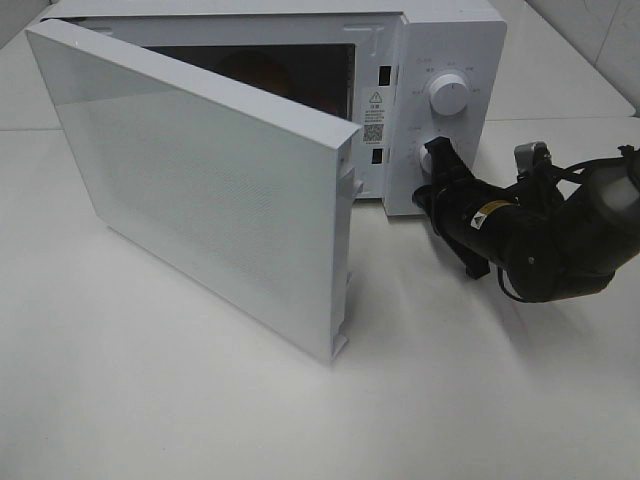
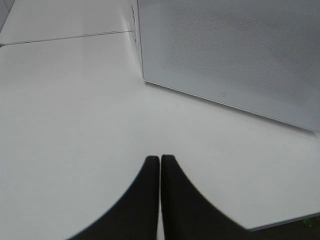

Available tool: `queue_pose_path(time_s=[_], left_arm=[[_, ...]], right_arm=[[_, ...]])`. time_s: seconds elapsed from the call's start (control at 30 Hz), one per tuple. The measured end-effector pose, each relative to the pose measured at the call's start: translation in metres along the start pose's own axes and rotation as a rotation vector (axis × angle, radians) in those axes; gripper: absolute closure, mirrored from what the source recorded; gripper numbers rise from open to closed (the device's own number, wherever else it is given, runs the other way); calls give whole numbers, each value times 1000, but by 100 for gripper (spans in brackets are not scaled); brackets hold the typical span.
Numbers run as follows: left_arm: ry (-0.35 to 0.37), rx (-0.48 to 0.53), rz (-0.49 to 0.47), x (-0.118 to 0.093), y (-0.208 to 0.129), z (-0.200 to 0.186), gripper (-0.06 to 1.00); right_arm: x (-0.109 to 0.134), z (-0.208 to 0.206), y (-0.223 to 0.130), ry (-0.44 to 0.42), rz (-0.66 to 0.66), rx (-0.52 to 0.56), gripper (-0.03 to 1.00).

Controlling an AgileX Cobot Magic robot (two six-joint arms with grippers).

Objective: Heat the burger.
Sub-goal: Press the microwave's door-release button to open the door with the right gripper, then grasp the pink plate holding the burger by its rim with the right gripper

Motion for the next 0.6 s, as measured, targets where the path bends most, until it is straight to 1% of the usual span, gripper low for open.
queue_pose_path(time_s=[0.2, 0.27, 0.33, 0.5, 0.57, 0.6], left_arm=[[0, 0, 0, 0, 0, 0, 94], [0, 0, 0, 0, 0, 0, 94], [0, 0, 0, 0, 0, 0, 94], [0, 0, 0, 0, 0, 0, 94], [0, 0, 0, 0, 0, 0, 94], [0, 0, 0, 0, 0, 0, 94]], right_arm=[[-3, -19, 5, 14, 4, -21, 96], [2, -30, 13, 46, 10, -51, 96], [0, -36, 15, 47, 10, -56, 96], [-4, -42, 12, 41, -2, -43, 95], [-4, -43, 10, 45, -18, -32, 94], [-2, -43, 7, 53, -50, -17, 94]])
Point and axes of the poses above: a point on each arm's last joint axis where the gripper is mounted, z pointing out along that axis toward the gripper, x along the wrist's bending axis when the last joint is at zero, y = z × x, the point moved 9 cm from there along z, pointing out along that axis toward the gripper, and after that the axes turned 9 degrees about -z, right-handed, at the moved point
